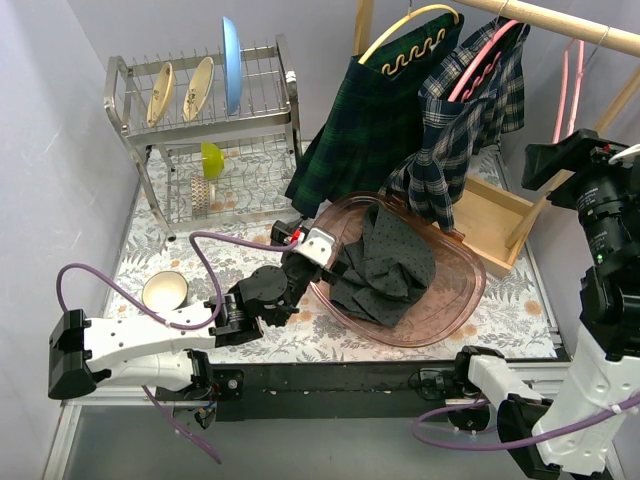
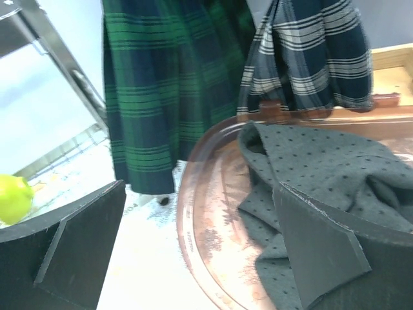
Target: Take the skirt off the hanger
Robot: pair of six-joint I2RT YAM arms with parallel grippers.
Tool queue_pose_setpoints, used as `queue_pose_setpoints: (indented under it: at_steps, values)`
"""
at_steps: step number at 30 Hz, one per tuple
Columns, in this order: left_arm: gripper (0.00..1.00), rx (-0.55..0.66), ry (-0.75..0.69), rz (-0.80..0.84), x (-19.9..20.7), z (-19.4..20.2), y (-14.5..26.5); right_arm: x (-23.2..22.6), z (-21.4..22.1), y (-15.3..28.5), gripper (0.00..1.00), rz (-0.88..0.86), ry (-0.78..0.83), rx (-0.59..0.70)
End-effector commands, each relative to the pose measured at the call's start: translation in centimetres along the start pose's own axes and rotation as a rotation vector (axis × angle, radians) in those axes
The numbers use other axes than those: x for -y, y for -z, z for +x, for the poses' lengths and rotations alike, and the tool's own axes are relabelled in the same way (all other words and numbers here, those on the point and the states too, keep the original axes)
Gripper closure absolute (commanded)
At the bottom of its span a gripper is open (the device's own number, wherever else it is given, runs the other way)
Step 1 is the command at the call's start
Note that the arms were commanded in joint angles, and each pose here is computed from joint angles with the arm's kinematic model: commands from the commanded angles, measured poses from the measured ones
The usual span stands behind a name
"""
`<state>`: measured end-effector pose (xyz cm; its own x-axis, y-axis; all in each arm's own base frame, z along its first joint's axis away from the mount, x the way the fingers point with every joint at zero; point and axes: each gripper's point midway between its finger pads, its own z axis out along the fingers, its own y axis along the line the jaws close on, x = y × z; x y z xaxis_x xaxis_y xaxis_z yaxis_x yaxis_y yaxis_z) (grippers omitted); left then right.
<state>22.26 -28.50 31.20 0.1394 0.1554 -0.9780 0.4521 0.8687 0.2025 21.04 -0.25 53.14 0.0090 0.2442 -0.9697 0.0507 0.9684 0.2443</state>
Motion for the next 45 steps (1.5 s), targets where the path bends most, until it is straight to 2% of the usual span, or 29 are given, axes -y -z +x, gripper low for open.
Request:
queue_pose_setpoints:
  at_steps: [1, 5, 12, 20, 24, 29, 39, 42, 45]
  values:
    - [0.02, 0.043, -0.015, -0.084, -1.9, -0.9, 0.6, -5.8, -1.4, -0.6, 0.19, -0.318, -0.057, 0.023]
    - [0.02, 0.063, 0.007, -0.132, -2.8, -1.6, 0.8, -7.6, -0.3, -3.3, 0.23, -0.427, -0.154, -0.026]
    - [0.02, 0.081, 0.02, -0.146, -3.2, -1.9, 1.1, -7.2, 1.8, -9.5, 0.26, -0.395, -0.254, -0.078]
    - [0.02, 0.068, -0.008, -0.122, -2.3, -1.5, 1.0, -9.1, 0.6, -14.0, 0.28, -0.307, -0.27, -0.027]
    - [0.02, 0.071, -0.016, -0.138, -2.4, -1.4, 1.1, -8.0, 0.8, -16.2, 0.3, -0.202, -0.276, 0.014]
    - [0.02, 0.074, -0.018, -0.135, -2.2, -1.4, 1.2, -6.9, 2.1, -18.1, 0.31, -0.121, -0.263, 0.002]
    - [0.02, 0.056, -0.053, -0.121, -1.3, -0.6, 1.0, -8.8, 3.9, -22.6, 0.34, -0.181, -0.268, 0.003]
    - [0.02, 0.057, -0.058, -0.118, -1.1, -0.6, 1.0, -8.9, 4.0, -23.4, 0.37, -0.171, -0.268, 0.002]
    - [0.02, 0.058, -0.062, -0.116, -1.1, -0.5, 1.1, -8.6, 3.4, -23.6, 0.55, -0.155, -0.261, 0.02]
